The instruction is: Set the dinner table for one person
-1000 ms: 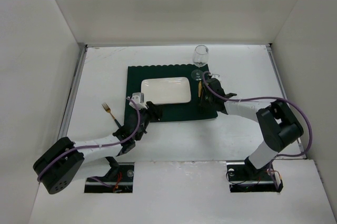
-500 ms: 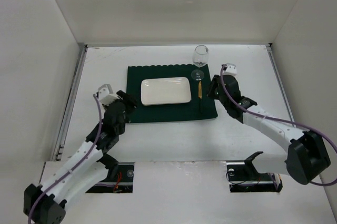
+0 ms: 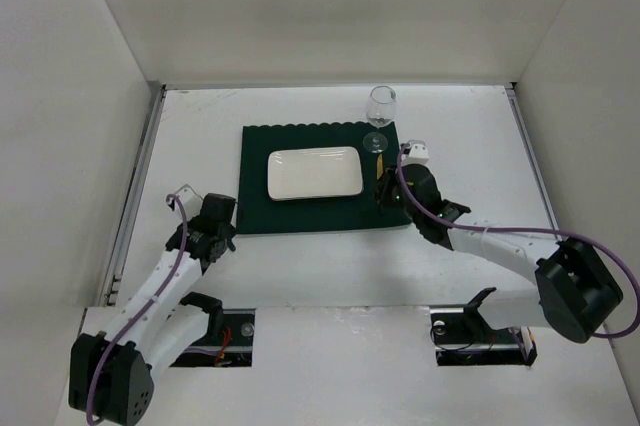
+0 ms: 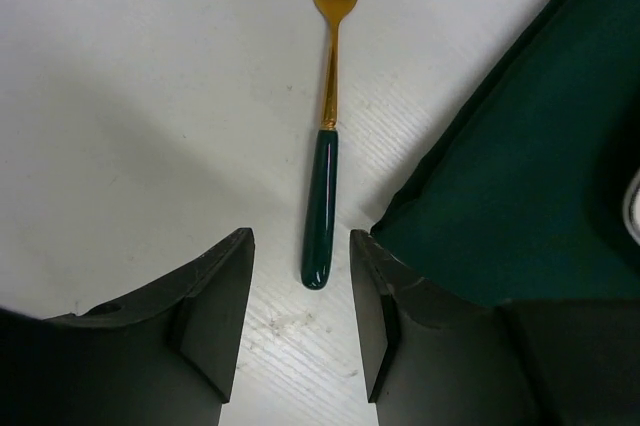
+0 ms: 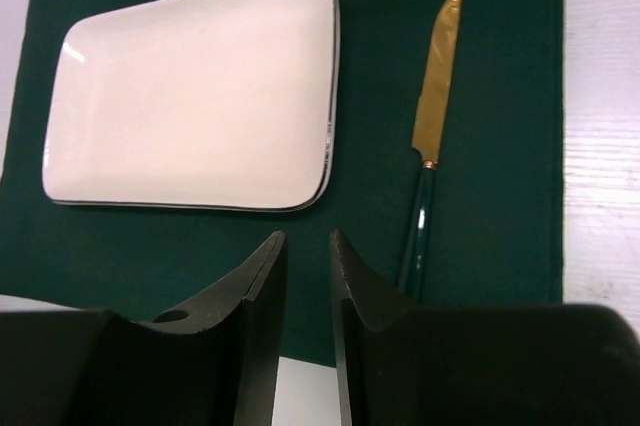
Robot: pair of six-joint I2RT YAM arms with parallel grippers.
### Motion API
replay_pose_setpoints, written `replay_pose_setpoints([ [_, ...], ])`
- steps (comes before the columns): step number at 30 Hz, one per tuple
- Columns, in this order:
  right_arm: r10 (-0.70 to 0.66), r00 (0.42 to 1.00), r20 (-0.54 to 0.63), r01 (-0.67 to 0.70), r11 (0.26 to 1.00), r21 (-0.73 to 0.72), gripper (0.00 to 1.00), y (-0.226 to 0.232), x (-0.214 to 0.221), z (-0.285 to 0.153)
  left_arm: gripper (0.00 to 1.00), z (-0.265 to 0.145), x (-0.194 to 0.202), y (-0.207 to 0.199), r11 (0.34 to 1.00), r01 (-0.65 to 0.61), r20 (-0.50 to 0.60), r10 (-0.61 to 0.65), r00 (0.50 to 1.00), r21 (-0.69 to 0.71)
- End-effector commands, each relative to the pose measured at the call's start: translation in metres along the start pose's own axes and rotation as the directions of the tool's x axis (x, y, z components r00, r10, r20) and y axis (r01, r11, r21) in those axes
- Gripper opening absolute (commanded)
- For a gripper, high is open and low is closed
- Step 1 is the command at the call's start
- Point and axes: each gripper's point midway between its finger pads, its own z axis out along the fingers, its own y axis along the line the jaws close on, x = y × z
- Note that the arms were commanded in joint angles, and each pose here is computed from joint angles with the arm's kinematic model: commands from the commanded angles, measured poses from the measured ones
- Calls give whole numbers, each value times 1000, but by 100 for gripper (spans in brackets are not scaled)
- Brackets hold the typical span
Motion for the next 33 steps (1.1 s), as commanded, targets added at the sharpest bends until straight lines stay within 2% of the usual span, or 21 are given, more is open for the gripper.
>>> replay_pose_setpoints([
  [1, 34, 997, 68, -29, 997, -68, 30, 20, -18, 2, 41, 5, 5, -3, 1000, -24, -32, 23, 999, -3],
  [13, 35, 998, 45, -31, 996, -87, 33, 25, -11, 5, 34, 34, 17, -20, 999, -45, -111, 45, 993, -1],
  [22, 31, 999, 37, -27, 995, -99, 34, 30, -8, 4, 29, 45, 24, -8, 999, -35, -140, 29, 990, -39],
  [33, 37, 998, 47, -33, 995, -95, 35, 25, -11, 1, 12, 52, 29, 6, 996, -30, -187, 14, 982, -79],
])
